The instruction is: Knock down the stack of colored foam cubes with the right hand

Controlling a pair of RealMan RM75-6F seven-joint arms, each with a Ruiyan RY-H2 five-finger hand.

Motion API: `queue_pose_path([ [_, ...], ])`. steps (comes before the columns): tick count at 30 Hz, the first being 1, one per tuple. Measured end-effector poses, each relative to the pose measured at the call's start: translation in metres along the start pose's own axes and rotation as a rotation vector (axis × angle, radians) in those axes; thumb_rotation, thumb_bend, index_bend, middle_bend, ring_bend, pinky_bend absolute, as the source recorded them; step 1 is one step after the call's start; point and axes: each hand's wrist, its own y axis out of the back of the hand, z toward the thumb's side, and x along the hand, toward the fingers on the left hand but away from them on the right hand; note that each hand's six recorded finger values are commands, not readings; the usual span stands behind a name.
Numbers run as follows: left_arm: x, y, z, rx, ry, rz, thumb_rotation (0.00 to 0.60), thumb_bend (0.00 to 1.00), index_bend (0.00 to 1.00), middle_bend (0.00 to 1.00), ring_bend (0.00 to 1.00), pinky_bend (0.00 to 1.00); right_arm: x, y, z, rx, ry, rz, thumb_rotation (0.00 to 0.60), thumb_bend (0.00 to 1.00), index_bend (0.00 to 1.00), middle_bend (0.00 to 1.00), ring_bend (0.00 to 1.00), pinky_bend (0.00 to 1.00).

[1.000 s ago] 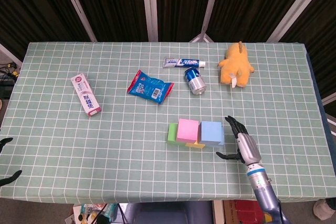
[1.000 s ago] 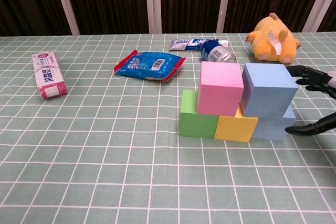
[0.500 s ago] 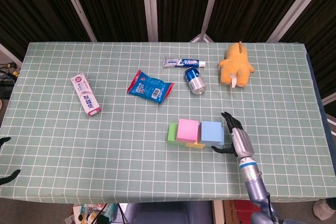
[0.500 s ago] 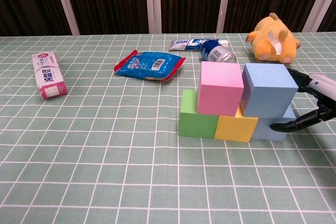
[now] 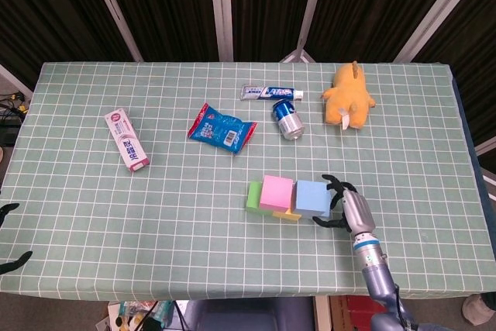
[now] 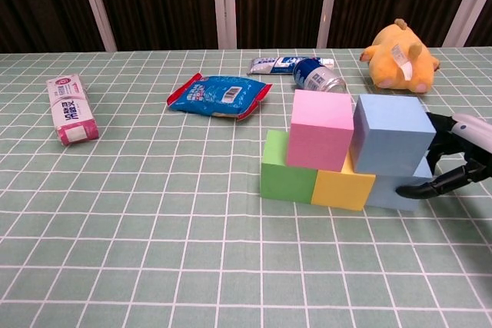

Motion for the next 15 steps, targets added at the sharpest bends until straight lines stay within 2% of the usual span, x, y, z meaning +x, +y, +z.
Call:
queue_pose_path([
  [9,0.000,0.001,-0.002,-0.007,0.003,0.001,0.600,0.13,0.21,0.00,0.00,0.00,-0.001,0.008,0.007,-0.037,-0.005,-0.085,0.600,0.21,0.27,0.47,0.76,0.31],
  [15,0.000,0.002,-0.002,-0.009,0.002,0.002,0.600,0.13,0.21,0.00,0.00,0.00,0.000,0.018,0.004,-0.052,-0.018,-0.122,0.600,0.21,0.27,0.47,0.77,0.32],
])
